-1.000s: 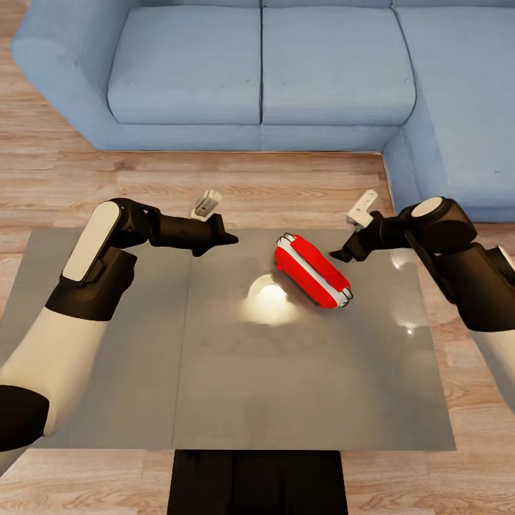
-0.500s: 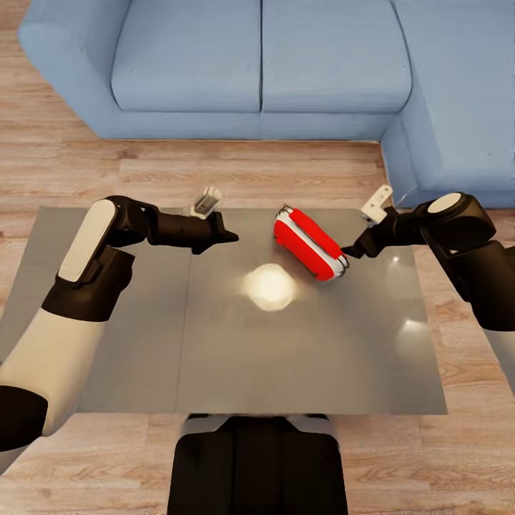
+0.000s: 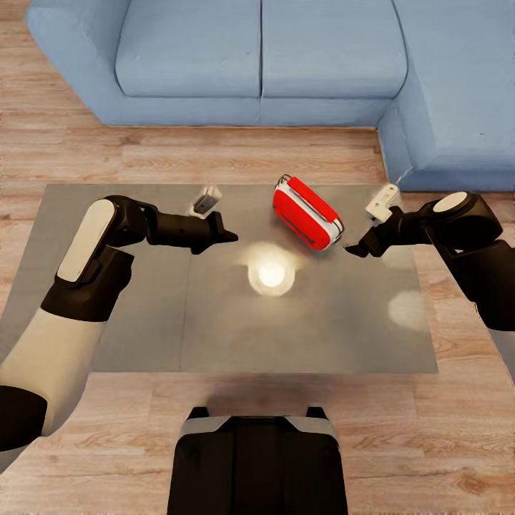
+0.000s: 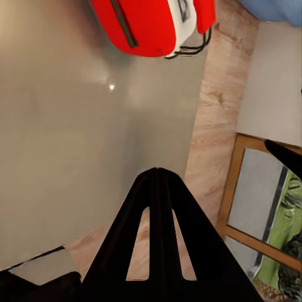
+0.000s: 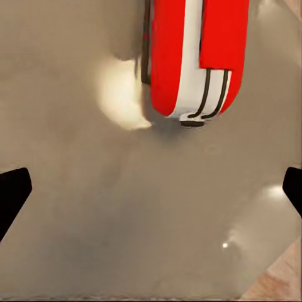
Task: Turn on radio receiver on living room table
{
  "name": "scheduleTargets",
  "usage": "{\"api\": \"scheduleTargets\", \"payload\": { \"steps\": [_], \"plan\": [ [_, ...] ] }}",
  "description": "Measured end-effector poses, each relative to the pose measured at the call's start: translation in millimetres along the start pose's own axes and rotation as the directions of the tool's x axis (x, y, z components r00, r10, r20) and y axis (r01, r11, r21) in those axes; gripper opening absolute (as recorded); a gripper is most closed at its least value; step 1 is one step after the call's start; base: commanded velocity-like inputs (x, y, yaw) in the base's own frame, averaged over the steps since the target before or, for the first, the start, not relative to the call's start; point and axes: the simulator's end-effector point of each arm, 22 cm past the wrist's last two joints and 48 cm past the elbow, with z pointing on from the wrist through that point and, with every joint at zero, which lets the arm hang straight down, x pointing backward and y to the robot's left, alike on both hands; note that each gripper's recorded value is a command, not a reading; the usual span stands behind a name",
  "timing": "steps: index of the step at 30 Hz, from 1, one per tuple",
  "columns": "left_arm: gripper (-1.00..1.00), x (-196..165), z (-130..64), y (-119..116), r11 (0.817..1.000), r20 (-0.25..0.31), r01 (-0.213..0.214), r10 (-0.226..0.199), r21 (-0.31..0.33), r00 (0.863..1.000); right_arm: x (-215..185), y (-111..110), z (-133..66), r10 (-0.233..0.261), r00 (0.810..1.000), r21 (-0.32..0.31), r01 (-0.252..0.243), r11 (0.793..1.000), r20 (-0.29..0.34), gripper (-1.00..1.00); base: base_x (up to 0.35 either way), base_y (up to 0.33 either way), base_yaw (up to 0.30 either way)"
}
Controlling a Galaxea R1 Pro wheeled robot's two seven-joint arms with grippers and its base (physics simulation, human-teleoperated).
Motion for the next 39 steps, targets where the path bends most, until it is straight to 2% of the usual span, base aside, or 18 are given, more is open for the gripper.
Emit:
{"api": "scheduleTargets", "payload": {
  "steps": [6,15,21,24,34,39],
  "plan": [
    [-1.00,-0.6,-2.0,-1.7,1.000,0.002,-0.004,0.004,-0.001,1.000,6.1,-13.0,-6.5,0.010,1.000,0.024,-0.010,1.000,-0.007,1.00,-0.188,0.000,-0.043],
    [-1.00,-3.2,-8.4,-7.7,1.000,0.011,-0.014,0.014,-0.001,1.000,2.4,-19.2,-15.9,0.012,1.000,0.039,-0.013,0.999,0.002,1.00,-0.015,0.000,-0.011],
    [-1.00,-10.7,-22.8,7.0,0.999,0.028,-0.022,0.024,-0.041,0.999,6.8,-29.5,-24.6,0.012,1.000,0.061,-0.011,0.998,-0.005,1.00,0.000,0.000,0.000],
    [-1.00,-5.0,-24.4,17.9,0.996,0.010,-0.045,0.046,-0.080,0.999,10.6,-36.0,-29.4,0.011,1.000,0.075,-0.010,0.997,-0.012,1.00,0.000,0.000,0.000],
    [-1.00,1.5,-23.5,20.6,0.993,-0.007,-0.062,0.062,-0.103,0.998,9.6,-40.4,-35.2,0.011,1.000,0.087,-0.010,0.996,-0.010,1.00,0.000,0.000,0.047],
    [-1.00,25.4,-14.6,26.5,0.981,-0.072,-0.125,0.115,-0.148,0.991,26.0,-60.2,-47.6,0.012,0.999,0.125,-0.007,0.992,-0.040,1.00,0.000,0.000,0.148]
  ]
}}
